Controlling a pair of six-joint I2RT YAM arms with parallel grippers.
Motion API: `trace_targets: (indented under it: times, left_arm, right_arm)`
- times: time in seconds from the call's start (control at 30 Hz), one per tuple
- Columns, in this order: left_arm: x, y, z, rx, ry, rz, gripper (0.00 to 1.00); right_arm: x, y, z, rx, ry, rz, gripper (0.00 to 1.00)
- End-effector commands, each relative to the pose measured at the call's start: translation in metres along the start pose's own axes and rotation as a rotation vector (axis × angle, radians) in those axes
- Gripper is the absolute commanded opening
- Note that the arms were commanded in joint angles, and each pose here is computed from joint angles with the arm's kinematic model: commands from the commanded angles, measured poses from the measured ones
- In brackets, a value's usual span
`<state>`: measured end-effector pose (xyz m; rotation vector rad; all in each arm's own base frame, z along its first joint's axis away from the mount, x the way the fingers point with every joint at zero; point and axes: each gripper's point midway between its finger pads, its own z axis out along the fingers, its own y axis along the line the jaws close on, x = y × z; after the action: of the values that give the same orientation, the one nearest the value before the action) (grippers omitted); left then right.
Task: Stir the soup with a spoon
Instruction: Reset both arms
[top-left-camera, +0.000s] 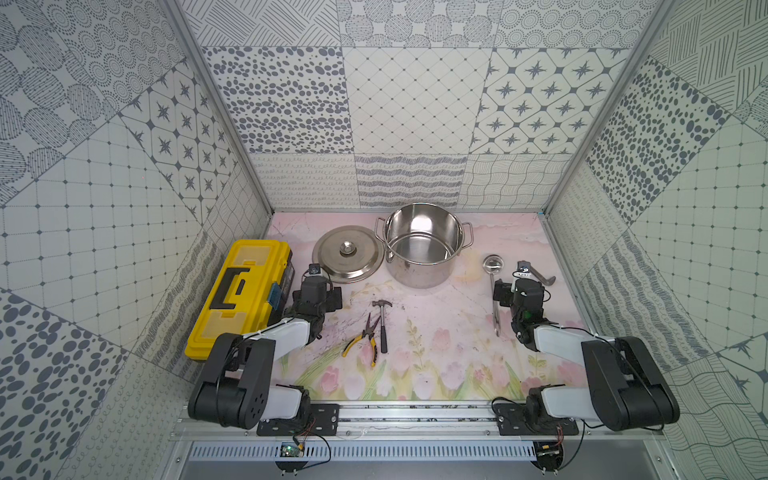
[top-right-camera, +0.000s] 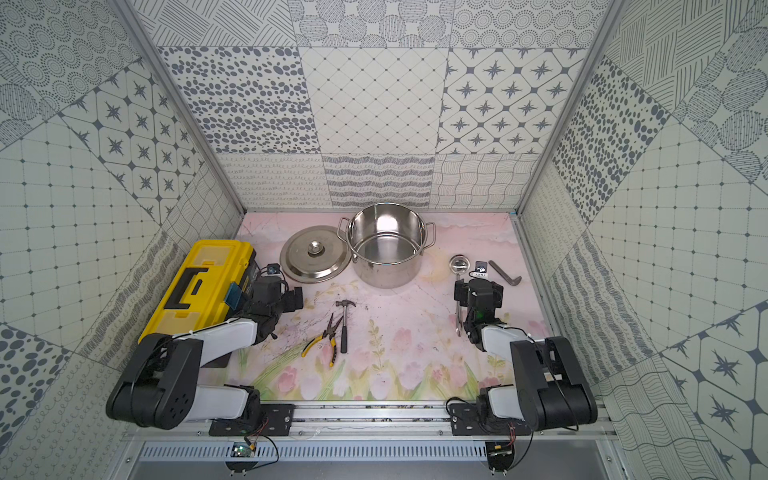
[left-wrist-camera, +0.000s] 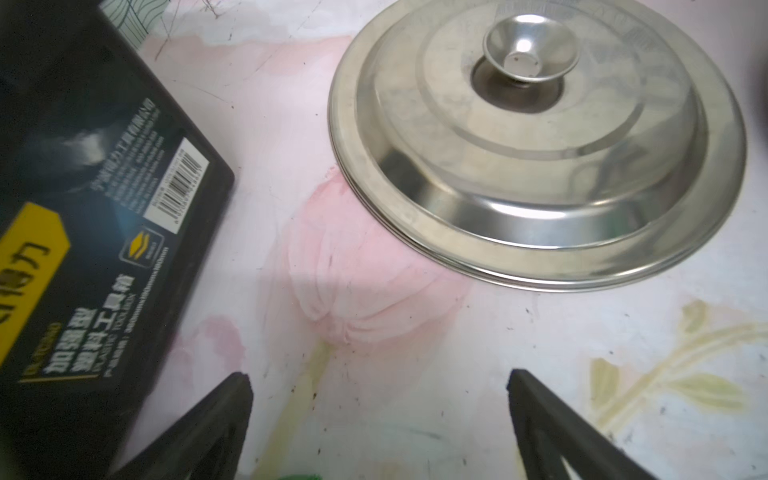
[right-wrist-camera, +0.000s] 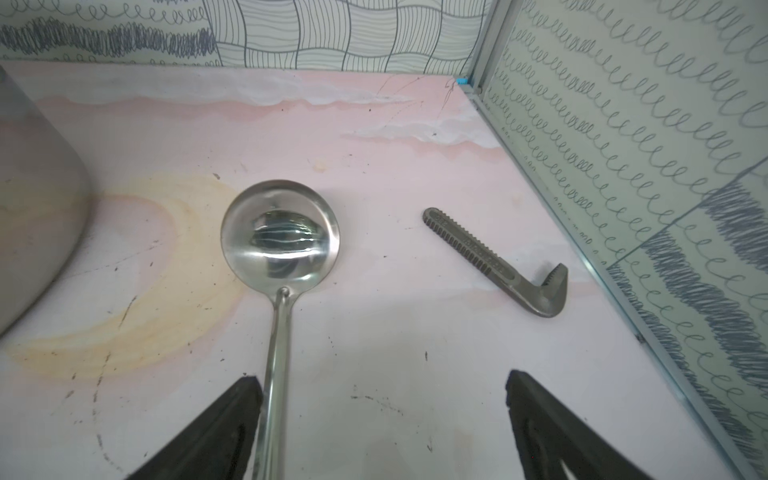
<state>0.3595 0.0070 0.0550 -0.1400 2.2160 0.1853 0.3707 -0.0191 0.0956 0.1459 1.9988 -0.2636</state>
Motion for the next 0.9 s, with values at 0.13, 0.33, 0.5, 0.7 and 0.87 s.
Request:
trace_targets:
  times: [0.13,0.33,0.5,0.7,0.87]
  left_arm:
    - [-0.044,-0.017,0.01,0.11,-0.281,-0.024,0.99]
    - [-0.043,-0.017,0.012,0.136,-0.258,-0.039,0.99]
    - [-0.041,-0.016,0.013,0.147,-0.241,-0.052,0.99]
    - [-0.041,-0.015,0.013,0.143,-0.243,-0.051,0.99]
    - [-0.041,-0.015,0.012,0.145,-0.244,-0.051,0.99]
  right_arm:
    - [-0.026,0.032,0.015,-0.175,-0.175,0.033,0.97]
    - [-0.025,0.035,0.017,-0.209,-0.145,0.028,0.97]
    - [-0.025,0.032,0.019,-0.213,-0.138,0.044,0.97]
    - [-0.024,0.032,0.019,-0.214,-0.136,0.044,0.97]
    - [-0.025,0.032,0.019,-0.214,-0.138,0.044,0.97]
